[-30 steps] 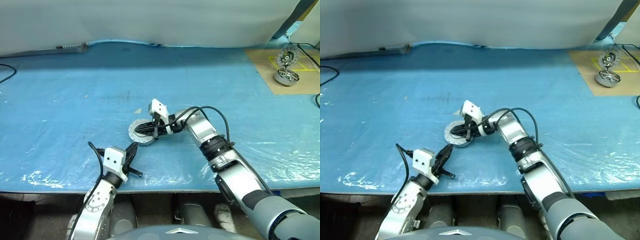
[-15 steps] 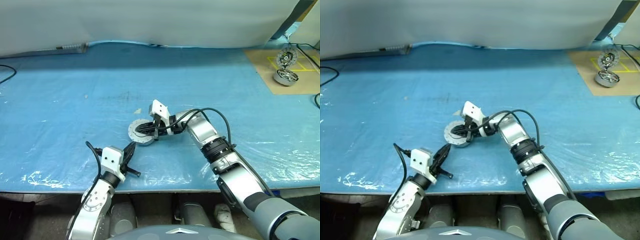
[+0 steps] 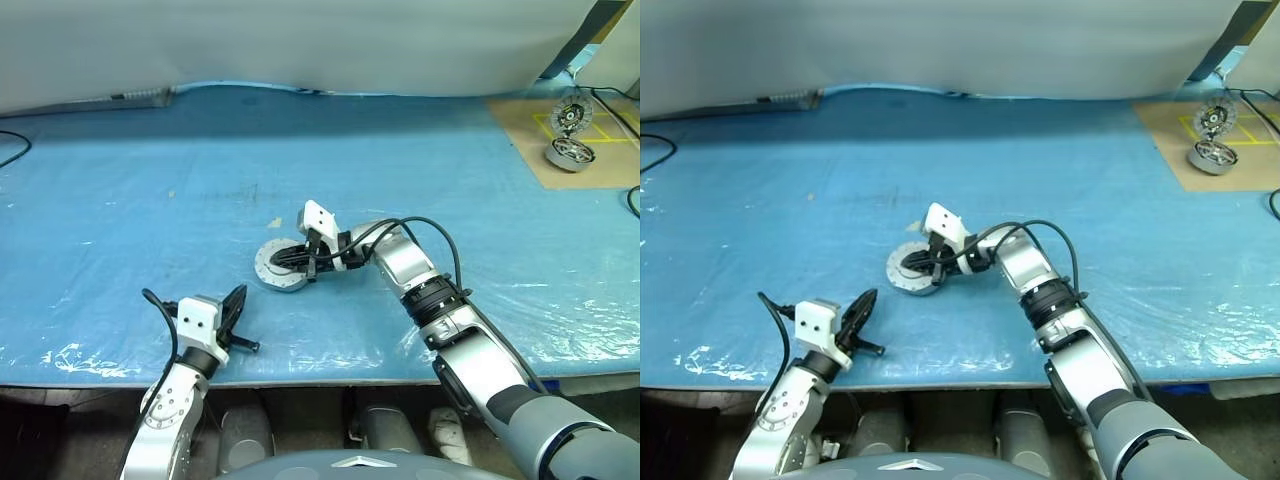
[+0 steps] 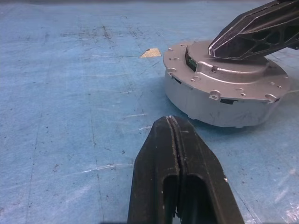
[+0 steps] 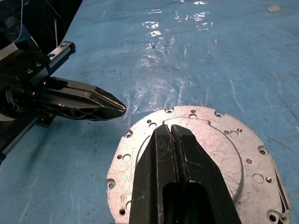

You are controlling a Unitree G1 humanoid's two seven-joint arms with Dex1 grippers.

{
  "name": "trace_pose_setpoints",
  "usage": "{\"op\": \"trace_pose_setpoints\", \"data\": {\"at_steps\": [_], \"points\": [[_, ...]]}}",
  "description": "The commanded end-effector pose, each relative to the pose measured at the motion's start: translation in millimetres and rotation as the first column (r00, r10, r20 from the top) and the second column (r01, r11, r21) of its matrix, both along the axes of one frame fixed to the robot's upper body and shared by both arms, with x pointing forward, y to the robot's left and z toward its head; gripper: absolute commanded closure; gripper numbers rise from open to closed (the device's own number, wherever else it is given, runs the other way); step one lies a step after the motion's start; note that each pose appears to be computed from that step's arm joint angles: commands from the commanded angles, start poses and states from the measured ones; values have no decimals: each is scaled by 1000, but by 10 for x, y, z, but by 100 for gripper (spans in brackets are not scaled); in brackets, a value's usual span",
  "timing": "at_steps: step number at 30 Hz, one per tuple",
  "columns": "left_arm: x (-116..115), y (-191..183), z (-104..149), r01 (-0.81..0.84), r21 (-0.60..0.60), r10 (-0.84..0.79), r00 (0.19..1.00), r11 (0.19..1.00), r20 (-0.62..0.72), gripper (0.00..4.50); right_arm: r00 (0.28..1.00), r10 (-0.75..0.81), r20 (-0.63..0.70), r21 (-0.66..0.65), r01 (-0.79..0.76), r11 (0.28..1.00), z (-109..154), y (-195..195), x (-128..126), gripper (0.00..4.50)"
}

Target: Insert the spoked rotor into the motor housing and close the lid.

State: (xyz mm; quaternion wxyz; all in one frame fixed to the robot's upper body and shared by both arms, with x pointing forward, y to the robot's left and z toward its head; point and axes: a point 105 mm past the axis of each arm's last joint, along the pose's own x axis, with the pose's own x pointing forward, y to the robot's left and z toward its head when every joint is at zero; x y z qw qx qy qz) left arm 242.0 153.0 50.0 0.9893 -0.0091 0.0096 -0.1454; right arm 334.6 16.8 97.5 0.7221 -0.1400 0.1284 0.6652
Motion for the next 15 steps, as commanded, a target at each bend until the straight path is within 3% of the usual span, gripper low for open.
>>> {"op": "trace_pose_setpoints", "data": {"at_steps": [1,8,11,15], "points": [[-8,-1,244,3,9,-4,995,1000,96,448,1000,26,5,3,-26,1000,33,-54,-53,450],[-8,-55,377,31,24,-33,991,999,132,448,994,-85,64,129,77,989,372,-161,-19,450],[3,-91,398,50,28,-53,989,998,136,450,989,-130,77,137,119,983,367,-205,-65,393],[29,-121,414,70,15,-72,988,997,137,450,982,-176,67,149,165,975,305,-197,-148,253]]}}
